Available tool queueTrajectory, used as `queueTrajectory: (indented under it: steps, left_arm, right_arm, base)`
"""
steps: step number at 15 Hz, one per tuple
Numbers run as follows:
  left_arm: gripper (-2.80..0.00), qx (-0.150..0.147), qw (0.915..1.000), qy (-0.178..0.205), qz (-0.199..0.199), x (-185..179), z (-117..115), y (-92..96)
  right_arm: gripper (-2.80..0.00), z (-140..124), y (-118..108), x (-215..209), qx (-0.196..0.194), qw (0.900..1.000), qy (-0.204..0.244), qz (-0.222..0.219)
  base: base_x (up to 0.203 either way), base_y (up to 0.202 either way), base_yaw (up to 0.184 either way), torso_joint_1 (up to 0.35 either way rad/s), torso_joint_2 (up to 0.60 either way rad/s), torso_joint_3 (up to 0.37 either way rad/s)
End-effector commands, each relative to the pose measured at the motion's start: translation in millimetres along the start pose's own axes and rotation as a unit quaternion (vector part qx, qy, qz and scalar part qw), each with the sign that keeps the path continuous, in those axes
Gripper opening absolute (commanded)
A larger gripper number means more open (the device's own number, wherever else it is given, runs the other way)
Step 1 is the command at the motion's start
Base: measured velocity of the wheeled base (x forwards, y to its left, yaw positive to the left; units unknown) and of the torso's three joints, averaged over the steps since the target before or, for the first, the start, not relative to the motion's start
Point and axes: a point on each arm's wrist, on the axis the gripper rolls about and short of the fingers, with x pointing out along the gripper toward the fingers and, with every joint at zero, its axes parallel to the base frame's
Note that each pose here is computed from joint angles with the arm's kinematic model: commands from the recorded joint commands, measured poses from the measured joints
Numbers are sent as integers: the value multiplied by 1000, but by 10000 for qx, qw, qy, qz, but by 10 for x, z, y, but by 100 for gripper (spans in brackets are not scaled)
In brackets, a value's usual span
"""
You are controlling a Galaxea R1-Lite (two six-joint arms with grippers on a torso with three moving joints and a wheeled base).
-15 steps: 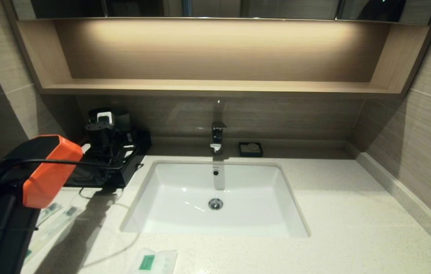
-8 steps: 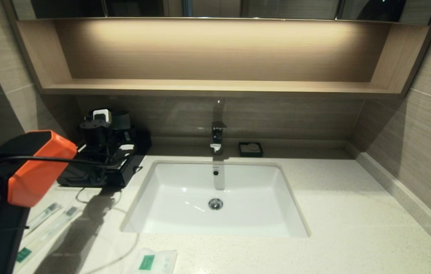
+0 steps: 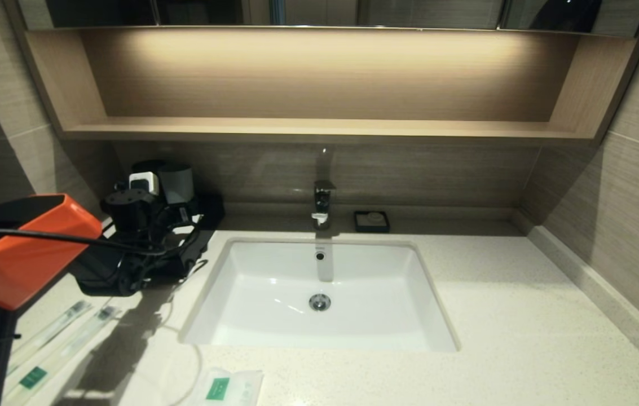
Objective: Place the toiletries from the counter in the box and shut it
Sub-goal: Place the cup on the storage box
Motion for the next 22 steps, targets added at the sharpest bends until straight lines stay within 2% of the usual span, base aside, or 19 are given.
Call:
queueTrajectory:
  steps: [1, 2, 8, 13, 22]
  left_arm:
    - [0, -12, 10000, -48, 0, -178, 70, -22]
    - [-280, -19, 9999, -122, 6, -232, 110, -34]
    - [-280, -23, 9999, -158, -40, -215, 111, -84]
    - [-280, 7, 10000, 38, -14, -95, -49, -86]
    - [-280, 10, 9999, 104, 12, 16, -49, -98]
  right_arm:
    - [-280, 1, 0, 0, 0, 10000, -7, 2]
    - [-280, -4, 0, 1, 0, 10000, 6, 2]
    - [-280, -4, 0, 1, 0, 10000, 6, 2]
    - [-280, 0, 0, 0, 0, 10000, -1, 2]
    - [-280, -3, 0, 1, 0, 10000, 3, 2]
  base:
    - [0, 0, 0, 0, 0, 0]
    - [0, 0, 0, 0, 0, 0]
    - [0, 0, 0, 0, 0, 0]
    - [0, 0, 0, 0, 0, 0]
    - [0, 0, 0, 0, 0, 0]
